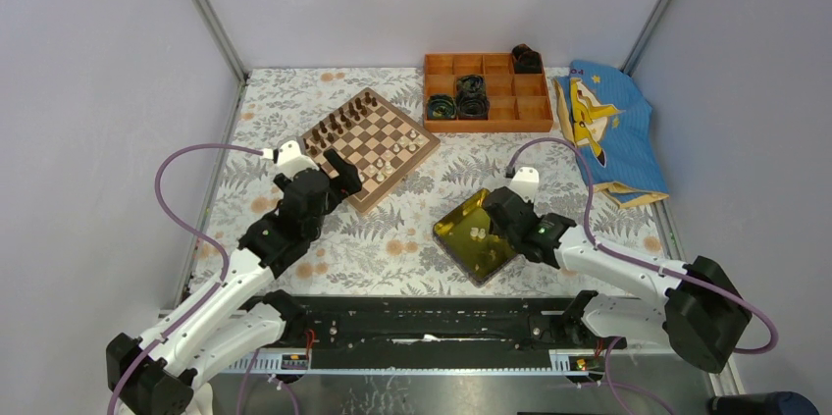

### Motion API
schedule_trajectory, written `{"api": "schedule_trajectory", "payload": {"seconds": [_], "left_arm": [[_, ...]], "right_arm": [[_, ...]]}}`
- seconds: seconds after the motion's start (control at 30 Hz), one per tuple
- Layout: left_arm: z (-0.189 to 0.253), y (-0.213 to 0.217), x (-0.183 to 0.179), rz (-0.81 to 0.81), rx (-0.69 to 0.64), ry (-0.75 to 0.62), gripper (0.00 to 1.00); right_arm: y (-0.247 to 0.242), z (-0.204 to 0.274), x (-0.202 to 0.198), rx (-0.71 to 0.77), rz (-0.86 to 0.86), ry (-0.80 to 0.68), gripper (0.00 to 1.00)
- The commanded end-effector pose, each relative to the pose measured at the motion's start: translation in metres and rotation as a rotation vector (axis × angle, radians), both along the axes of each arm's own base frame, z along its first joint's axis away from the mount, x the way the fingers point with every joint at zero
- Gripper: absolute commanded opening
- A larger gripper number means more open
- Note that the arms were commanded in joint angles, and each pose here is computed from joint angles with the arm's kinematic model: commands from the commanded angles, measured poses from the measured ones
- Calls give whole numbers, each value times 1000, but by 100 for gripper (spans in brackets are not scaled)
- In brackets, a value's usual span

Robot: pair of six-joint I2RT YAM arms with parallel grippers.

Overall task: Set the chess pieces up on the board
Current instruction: Pick up the chess piece from the storage box.

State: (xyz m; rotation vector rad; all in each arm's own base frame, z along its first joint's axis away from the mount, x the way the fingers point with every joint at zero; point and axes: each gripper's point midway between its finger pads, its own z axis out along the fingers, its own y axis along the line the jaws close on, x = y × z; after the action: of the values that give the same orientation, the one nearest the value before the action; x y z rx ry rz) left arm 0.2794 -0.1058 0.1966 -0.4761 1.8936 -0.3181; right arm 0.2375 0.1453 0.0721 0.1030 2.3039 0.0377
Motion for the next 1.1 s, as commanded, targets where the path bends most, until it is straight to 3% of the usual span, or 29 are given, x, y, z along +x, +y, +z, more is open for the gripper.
{"api": "schedule_trajectory", "payload": {"seconds": [0.0,0.87,1.07], "left_arm": [[9,-6,3,-8,-41,-44,99],[4,-5,4,-3,-32,-33,99],[4,-5,4,-4,-33,-36,99]], "right_arm": [[5,1,-3,35,-5,5,45],[8,-22,-8,20,9,56,40],[9,-22,-6,15,15,52,34]]}}
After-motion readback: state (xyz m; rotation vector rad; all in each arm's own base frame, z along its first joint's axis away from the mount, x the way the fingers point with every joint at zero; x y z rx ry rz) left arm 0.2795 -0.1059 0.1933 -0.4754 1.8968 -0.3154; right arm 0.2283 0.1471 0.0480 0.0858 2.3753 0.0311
